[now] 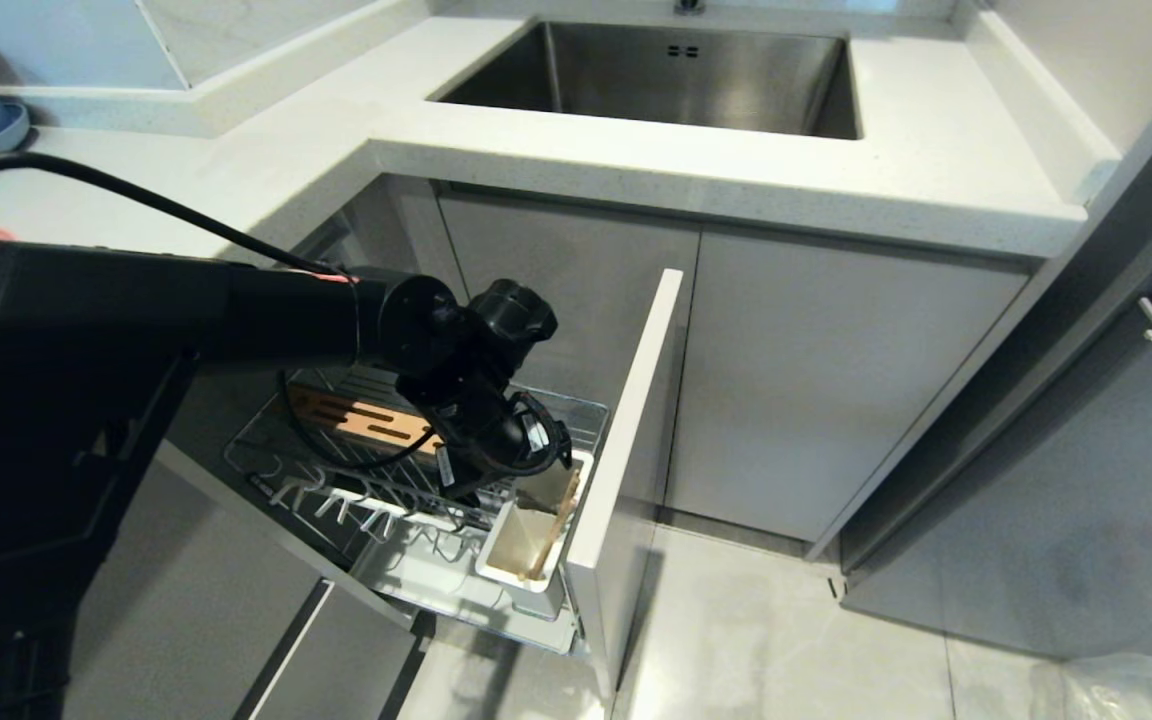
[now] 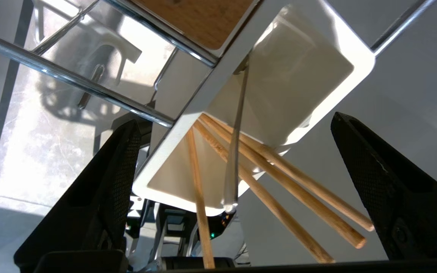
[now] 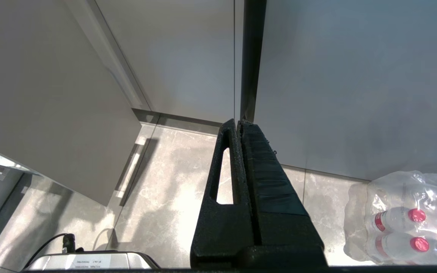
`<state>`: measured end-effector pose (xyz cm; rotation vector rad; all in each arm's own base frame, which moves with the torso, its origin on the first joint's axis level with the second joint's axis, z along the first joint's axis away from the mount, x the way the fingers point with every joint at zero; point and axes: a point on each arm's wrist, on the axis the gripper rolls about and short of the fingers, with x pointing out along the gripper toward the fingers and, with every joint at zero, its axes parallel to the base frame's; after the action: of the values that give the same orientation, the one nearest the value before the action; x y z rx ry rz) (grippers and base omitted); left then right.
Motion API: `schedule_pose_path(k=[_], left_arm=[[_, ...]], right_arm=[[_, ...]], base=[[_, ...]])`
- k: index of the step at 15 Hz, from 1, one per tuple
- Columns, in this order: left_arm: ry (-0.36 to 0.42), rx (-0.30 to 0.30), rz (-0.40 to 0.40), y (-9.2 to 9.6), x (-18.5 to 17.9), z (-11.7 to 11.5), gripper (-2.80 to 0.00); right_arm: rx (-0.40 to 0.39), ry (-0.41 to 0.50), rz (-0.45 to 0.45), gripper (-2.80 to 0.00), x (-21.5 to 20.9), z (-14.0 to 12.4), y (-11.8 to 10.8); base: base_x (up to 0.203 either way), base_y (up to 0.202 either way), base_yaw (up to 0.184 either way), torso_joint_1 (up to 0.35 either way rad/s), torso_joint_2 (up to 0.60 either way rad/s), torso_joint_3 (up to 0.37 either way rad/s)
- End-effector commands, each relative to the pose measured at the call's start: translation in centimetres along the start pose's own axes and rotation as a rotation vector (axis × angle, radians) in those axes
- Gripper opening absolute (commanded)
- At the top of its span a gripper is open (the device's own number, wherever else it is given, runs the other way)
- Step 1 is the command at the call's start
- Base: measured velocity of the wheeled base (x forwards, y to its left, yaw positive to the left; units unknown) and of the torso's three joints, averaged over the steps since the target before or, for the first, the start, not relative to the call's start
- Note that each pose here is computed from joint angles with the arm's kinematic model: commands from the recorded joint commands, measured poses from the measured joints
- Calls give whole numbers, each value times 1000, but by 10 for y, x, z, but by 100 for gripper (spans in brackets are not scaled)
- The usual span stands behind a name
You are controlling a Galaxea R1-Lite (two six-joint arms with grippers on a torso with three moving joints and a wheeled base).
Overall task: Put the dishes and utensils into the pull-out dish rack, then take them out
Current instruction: Take the spoon out of the cupboard
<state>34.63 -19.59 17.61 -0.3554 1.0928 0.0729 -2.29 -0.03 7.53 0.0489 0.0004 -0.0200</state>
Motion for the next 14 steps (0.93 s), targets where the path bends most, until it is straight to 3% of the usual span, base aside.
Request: schedule_pose_path(k=[1, 14], left_arm=[[3, -4, 4, 0, -1, 0, 0], [41, -15, 31, 3, 0, -4, 0]], right_arm=[[0, 2, 0, -280, 0, 0, 0], [0, 2, 0, -280, 0, 0, 0]], base=[[0, 0, 0, 0, 0, 0], [0, 0, 0, 0, 0, 0]])
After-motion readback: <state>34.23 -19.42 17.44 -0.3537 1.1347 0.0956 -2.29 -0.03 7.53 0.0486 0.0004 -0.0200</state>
